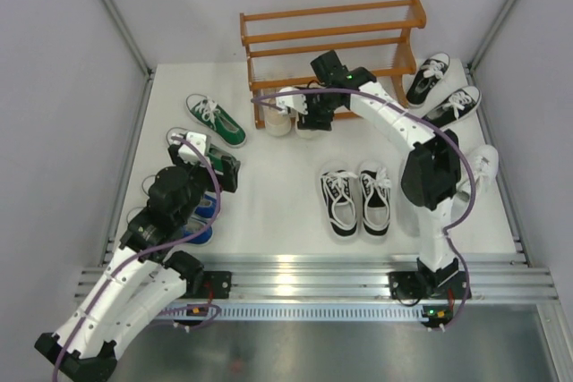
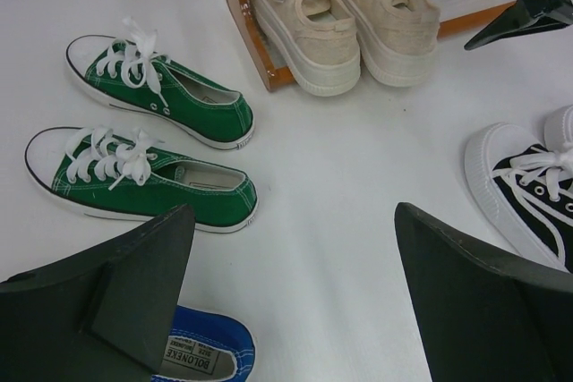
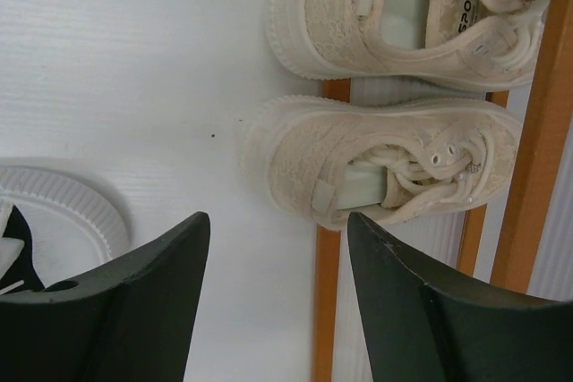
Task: Place and organize the shoes onto the shoe shelf
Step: Place the shoe at the shoe shelf.
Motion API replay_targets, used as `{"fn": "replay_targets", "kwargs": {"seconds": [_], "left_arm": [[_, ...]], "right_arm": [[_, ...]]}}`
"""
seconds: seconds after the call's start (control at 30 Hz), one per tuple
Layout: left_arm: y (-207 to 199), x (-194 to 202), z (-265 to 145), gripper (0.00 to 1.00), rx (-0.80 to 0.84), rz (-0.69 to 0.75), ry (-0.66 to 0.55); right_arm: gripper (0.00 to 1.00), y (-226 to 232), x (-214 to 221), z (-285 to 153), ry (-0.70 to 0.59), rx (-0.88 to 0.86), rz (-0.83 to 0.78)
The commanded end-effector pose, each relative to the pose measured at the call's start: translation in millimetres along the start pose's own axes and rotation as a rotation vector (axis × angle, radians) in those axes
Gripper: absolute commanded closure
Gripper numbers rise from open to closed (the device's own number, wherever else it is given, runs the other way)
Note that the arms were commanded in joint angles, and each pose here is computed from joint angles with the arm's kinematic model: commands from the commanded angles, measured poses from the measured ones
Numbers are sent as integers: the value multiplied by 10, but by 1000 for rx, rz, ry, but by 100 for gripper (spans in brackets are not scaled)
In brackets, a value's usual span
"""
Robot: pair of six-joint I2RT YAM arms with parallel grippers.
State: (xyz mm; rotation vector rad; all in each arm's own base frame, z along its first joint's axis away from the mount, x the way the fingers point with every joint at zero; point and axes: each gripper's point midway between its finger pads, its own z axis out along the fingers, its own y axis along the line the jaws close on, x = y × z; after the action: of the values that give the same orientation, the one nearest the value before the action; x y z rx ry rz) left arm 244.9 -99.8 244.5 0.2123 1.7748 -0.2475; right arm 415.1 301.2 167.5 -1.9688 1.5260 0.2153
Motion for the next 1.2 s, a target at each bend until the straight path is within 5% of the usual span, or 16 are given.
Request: {"fn": "replay_targets", "kwargs": {"seconds": [0.0, 0.57, 1.0, 1.17], "left_arm": [[65, -80, -6, 2, -31, 9, -35], [106, -66, -5, 2, -52, 14, -33], [119, -57, -2, 2, -60, 13, -33], [127, -64, -4, 2, -65, 14, -34]], "right_arm": [[37, -303, -48, -39, 35, 107, -16], [44, -245, 96, 446, 35, 1, -52], [83, -364, 82, 516, 52, 35, -137], [89, -491, 22, 475, 45, 85, -172]]}}
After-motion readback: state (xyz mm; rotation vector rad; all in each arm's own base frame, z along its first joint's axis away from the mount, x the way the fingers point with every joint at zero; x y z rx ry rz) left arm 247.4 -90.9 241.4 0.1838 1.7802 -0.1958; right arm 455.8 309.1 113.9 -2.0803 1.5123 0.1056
